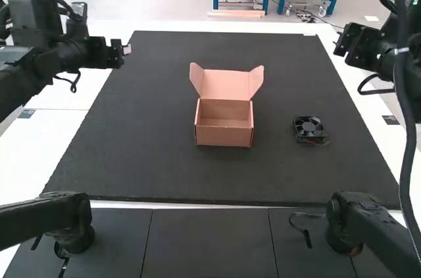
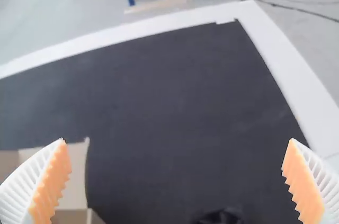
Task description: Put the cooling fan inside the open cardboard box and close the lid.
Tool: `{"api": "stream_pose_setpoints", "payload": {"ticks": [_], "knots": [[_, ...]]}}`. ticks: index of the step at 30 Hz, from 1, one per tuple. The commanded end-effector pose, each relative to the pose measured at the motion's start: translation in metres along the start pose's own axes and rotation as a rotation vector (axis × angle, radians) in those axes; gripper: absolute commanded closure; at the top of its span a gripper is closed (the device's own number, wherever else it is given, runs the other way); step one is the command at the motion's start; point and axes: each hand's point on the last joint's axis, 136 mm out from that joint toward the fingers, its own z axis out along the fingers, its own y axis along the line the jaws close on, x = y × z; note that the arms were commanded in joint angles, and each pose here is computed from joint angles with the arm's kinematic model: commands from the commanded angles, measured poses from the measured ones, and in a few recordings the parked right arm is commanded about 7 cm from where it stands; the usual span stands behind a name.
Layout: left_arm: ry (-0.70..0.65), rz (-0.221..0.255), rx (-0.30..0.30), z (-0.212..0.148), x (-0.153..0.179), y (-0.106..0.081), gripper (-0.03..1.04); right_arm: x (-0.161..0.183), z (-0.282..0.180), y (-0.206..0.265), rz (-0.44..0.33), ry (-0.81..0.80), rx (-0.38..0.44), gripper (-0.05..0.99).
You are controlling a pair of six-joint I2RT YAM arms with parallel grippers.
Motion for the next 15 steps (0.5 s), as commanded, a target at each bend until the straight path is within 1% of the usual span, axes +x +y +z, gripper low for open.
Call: {"api": "stream_pose_setpoints", "payload": {"ticks": [1,3,5,6,8,10,12,13,14,15], "knots": [[0.061,0.141,0.134,0.009,0.008,-0.042,0.04,0.008,0.024,0.002,0.014,0.115,0.006,0.02],[0.078,0.196,0.207,0.009,0.016,-0.07,0.04,0.018,0.037,-0.001,0.011,0.192,0.034,0.02],[0.068,0.229,0.272,0.004,0.016,-0.095,0.04,0.029,0.046,-0.004,0.007,0.258,0.054,0.02],[0.069,0.242,0.301,0.002,0.018,-0.107,0.04,0.041,0.051,-0.006,0.002,0.305,0.064,0.02],[0.07,0.265,0.318,0.0,0.022,-0.12,0.04,0.066,0.057,-0.011,-0.008,0.397,0.081,0.02],[0.07,0.255,0.325,-0.001,0.025,-0.124,0.04,0.093,0.058,-0.015,-0.049,0.49,0.084,0.03],[0.07,0.248,0.314,-0.002,0.024,-0.12,0.04,0.12,0.054,-0.014,-0.106,0.582,0.05,0.03],[0.069,0.244,0.308,-0.002,0.024,-0.118,0.04,0.129,0.053,-0.013,-0.148,0.606,0.029,0.03],[0.075,0.242,0.305,-0.003,0.026,-0.117,0.04,0.132,0.054,-0.014,-0.173,0.608,0.023,0.03],[0.08,0.24,0.301,-0.003,0.027,-0.115,0.04,0.13,0.057,-0.014,-0.176,0.585,0.022,0.03]]}}
